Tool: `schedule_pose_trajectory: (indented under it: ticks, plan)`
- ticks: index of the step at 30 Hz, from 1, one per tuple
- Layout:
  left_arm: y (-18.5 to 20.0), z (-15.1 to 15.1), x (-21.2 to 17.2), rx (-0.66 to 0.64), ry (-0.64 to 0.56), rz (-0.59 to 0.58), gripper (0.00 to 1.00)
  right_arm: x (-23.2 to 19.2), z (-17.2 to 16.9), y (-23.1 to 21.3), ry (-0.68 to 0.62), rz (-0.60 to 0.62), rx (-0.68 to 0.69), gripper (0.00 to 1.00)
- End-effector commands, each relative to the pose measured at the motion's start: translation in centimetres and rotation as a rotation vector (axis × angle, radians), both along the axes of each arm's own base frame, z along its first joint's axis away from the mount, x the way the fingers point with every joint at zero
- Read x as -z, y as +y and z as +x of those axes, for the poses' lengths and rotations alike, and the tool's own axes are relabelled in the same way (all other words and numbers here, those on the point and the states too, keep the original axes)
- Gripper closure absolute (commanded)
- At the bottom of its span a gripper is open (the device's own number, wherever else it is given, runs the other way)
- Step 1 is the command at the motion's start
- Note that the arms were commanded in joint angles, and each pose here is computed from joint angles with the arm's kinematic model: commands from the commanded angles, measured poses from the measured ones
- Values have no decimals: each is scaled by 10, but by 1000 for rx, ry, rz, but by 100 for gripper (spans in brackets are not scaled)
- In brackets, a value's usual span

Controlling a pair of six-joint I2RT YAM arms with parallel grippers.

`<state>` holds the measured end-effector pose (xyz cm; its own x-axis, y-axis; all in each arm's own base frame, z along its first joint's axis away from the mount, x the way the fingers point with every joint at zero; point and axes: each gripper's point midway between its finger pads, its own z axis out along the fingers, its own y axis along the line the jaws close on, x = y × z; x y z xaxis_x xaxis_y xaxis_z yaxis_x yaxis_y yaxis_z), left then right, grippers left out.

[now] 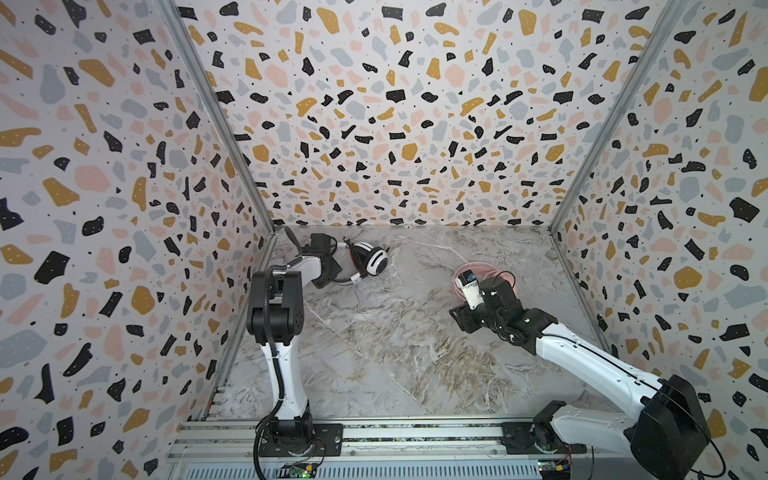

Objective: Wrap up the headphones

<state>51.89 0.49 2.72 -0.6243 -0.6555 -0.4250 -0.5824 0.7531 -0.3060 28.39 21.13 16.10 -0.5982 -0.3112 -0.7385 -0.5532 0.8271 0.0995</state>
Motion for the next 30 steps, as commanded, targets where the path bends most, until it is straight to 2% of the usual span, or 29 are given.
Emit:
schedule_pose_trajectory:
  ticks: [1, 2, 7, 8, 9, 12, 13, 16, 21, 30]
  plan:
    - [5, 22, -12, -60, -58, -58, 100, -9, -6, 0, -7, 43, -4, 42]
    - [6, 24, -10, -60, -55, -58, 100, -8, -7, 0, -6, 44, -4, 42]
    - [2, 23, -3, -16, -33, -63, 84, -14, -8, -2, -23, 56, 2, 41]
    - [1, 22, -3, -4, -30, -62, 67, -15, -9, -2, -27, 59, 2, 41]
    - [1, 19, -2, 2, -27, -60, 56, -16, -9, -2, -30, 63, 2, 41]
    - [1, 12, -7, 9, -41, -55, 31, -16, -10, -3, -26, 60, 3, 41]
    - [3, 9, -8, 9, -43, -51, 1, -16, -10, -3, -26, 60, 4, 41]
    - [5, -6, -18, 29, -42, -24, 0, -20, -6, -9, -48, 54, 43, 41]
    - [12, -40, -46, 20, -130, 23, 0, -39, 2, -30, -152, 56, 152, 40]
    - [33, -105, -136, -3, -397, 201, 0, -67, 23, -86, -345, 20, 449, 39]
